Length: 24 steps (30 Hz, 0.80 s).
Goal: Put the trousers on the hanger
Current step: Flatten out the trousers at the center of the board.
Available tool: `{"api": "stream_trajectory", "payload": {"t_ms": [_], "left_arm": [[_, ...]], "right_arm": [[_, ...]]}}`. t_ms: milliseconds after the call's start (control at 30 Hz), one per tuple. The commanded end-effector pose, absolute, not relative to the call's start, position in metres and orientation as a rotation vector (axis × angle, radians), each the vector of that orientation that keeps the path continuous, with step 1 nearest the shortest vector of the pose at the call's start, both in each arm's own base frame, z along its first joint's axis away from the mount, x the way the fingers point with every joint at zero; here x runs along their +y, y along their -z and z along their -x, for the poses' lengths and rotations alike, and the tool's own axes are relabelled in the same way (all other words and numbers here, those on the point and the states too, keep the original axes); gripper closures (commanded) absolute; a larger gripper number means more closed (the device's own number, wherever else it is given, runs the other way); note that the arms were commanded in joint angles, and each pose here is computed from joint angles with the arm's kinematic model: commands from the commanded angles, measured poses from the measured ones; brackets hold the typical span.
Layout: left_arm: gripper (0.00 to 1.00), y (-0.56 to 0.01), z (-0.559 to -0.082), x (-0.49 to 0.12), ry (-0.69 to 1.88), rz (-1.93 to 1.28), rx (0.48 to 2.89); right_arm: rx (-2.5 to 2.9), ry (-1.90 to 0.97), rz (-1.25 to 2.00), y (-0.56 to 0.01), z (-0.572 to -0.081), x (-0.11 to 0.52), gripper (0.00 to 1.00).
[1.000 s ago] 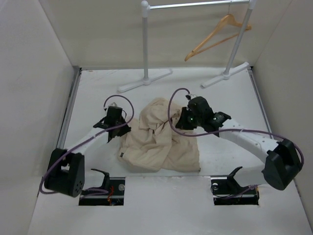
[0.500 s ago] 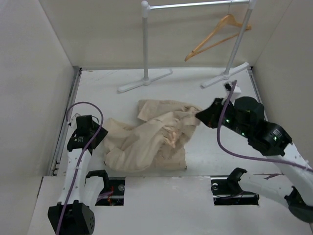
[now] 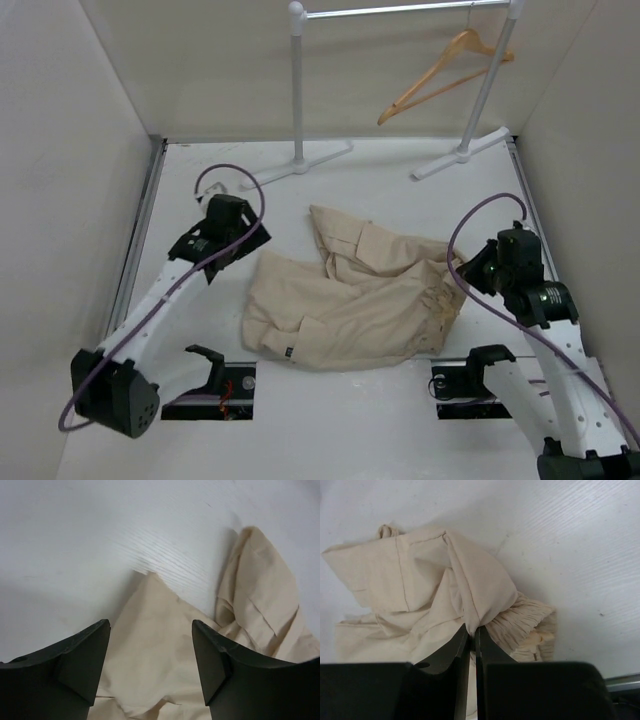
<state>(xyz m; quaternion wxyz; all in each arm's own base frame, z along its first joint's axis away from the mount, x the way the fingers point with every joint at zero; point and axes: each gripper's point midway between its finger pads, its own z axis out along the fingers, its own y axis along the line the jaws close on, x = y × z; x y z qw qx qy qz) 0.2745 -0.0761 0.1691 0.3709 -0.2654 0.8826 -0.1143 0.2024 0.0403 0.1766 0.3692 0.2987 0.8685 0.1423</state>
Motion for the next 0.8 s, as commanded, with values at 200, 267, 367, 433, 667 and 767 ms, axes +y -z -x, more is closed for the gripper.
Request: {"api": "stream_trajectory", "payload": {"t_ms": [200, 267, 367, 433, 667, 767], "left_arm": [[0.31, -0.153, -0.37, -0.222, 0.717, 0.438, 2.267], [0.31, -0.137, -0.386, -0.244, 0.753, 0.421, 2.298], [0.31, -0.12, -0.399, -0.271, 0.79, 0.392, 2.335], [0.33, -0.108, -0.405, -0.29, 0.813, 0.375, 2.35], [0.94, -0.106, -0.417, -0.284, 0.786, 0.473, 2.305], [0.96, -0.158, -0.411, -0.228, 0.722, 0.545, 2.178]], "right_arm": [[2.165, -0.56, -0.532, -0.211, -0.227, 0.094, 0.96], [2.18, -0.582, -0.48, -0.212, -0.224, 0.106, 0.96], [2.198, -0.626, -0.418, -0.212, -0.22, 0.124, 0.95], [2.208, -0.648, -0.378, -0.212, -0.217, 0.133, 0.95], [2.219, -0.653, -0.34, -0.209, -0.214, 0.14, 0.95], [2.201, -0.651, -0.332, -0.213, -0.217, 0.137, 0.95]]}}
